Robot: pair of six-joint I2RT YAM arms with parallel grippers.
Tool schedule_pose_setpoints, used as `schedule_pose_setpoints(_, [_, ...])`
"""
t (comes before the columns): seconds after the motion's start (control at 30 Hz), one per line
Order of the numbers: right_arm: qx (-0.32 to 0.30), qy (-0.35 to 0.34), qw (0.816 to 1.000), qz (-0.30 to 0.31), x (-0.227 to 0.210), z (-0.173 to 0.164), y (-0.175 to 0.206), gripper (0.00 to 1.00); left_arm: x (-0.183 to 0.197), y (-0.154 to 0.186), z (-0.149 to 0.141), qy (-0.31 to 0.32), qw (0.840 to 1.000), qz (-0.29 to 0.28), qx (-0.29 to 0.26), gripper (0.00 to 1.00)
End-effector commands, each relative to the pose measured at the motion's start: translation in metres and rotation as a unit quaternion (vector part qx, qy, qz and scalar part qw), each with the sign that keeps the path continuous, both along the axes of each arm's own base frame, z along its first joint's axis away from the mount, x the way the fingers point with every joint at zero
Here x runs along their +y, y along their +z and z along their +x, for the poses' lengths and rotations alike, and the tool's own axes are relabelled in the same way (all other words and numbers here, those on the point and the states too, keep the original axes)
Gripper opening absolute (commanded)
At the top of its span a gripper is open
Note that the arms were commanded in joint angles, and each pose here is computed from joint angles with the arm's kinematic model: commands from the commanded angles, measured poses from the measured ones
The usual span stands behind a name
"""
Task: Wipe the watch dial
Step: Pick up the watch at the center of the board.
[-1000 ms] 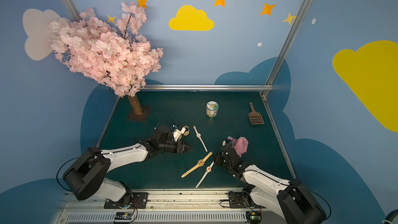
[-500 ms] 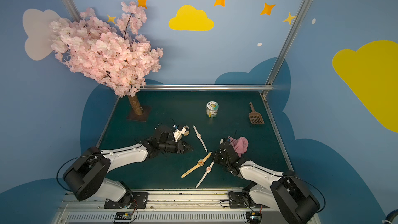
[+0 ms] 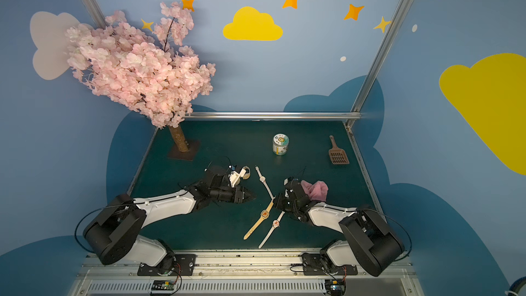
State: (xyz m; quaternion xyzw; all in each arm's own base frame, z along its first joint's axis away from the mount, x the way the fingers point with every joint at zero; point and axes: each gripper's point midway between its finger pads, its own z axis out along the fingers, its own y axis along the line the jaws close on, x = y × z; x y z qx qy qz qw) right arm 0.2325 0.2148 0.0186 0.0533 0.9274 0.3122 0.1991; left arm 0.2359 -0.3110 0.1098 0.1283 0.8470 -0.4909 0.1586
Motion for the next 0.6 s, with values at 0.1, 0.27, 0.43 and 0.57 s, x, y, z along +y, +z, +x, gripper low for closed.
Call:
schedule_pose_setpoints(0.1, [0.035,0.011,0.999,-0.014,-0.006,-0.015,-0.017,0.00,-0.003,0.004,-0.001,-0.012,1.000,-0.006,-0.013,0.54])
schedule_pose_setpoints(0.27, [0.009,0.023,1.000,0.001,-0.003,-0.013,-0.002,0.00,-0.004,0.002,-0.001,-0.015,1.000,-0.007,-0.011,0.53])
schedule_pose_setpoints(0.43, [-0.017,0.044,0.999,0.020,0.003,-0.014,0.015,0.00,-0.009,0.004,-0.002,-0.031,0.999,-0.019,-0.013,0.51])
schedule_pose_setpoints(0.57, [-0.036,0.058,0.997,0.039,0.008,-0.013,0.024,0.00,-0.016,0.005,-0.006,-0.057,0.997,-0.040,-0.014,0.51])
